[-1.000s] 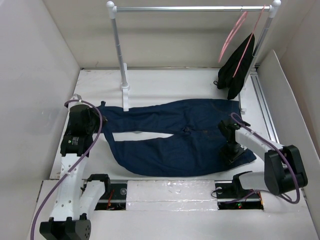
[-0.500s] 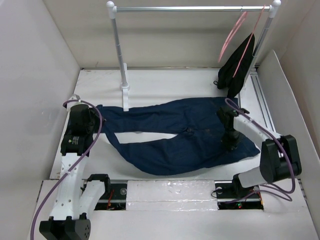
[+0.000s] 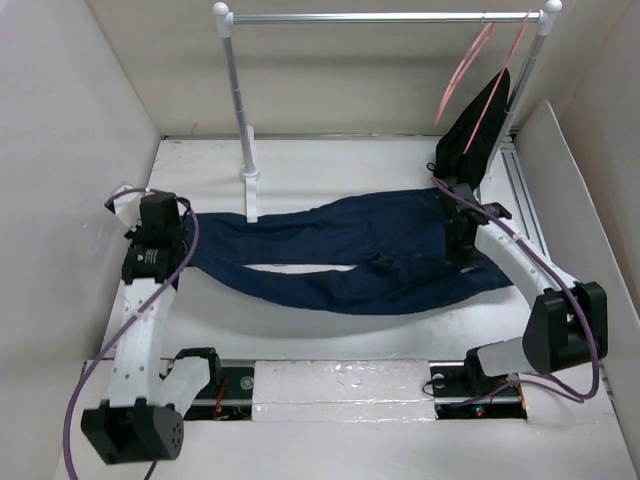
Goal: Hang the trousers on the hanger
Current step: Fold the trousers at the center of the board.
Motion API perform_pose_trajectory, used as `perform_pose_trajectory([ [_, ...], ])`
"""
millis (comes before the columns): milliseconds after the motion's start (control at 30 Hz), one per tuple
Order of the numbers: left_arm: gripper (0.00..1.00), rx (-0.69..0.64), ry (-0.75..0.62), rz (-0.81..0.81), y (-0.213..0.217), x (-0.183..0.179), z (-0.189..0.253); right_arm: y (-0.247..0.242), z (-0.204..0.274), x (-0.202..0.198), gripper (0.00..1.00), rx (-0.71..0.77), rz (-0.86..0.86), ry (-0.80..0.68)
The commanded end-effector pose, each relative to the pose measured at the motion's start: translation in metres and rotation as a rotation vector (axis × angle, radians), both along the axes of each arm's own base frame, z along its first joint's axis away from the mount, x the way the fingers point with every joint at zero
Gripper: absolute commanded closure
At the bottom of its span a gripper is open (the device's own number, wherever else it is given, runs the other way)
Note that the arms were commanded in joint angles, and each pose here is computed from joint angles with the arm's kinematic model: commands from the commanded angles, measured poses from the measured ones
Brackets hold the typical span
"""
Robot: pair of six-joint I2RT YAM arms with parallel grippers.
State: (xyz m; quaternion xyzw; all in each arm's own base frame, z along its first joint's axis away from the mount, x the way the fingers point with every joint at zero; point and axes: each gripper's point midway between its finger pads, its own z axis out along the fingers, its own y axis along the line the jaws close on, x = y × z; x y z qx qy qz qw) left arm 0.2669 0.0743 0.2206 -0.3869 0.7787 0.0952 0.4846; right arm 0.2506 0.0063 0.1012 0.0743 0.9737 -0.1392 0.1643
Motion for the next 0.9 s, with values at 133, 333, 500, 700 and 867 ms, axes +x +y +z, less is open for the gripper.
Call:
perform_pose_trajectory([
  [133,1.0,0.011,0.0,0.162,0.036,0.025,0.023,0.048,-0.027,0.08,0.85,0.174,0.304,-0.081],
  [333,1.0,-0.045,0.053,0.109,0.023,0.02,0.001,0.065,-0.019,0.077,0.11,0.321,0.374,-0.176],
  [500,1.0,-0.142,0.057,-0.001,-0.003,0.013,-0.021,0.01,0.043,0.053,0.1,0.268,0.201,-0.333],
  [700,1.0,-0.21,0.009,-0.098,-0.025,0.002,-0.024,-0.066,0.027,0.014,0.12,0.255,-0.202,-0.371],
  [867,1.0,-0.2,-0.031,-0.157,-0.038,0.007,-0.011,-0.12,0.014,-0.021,0.12,0.2,-0.48,-0.342],
])
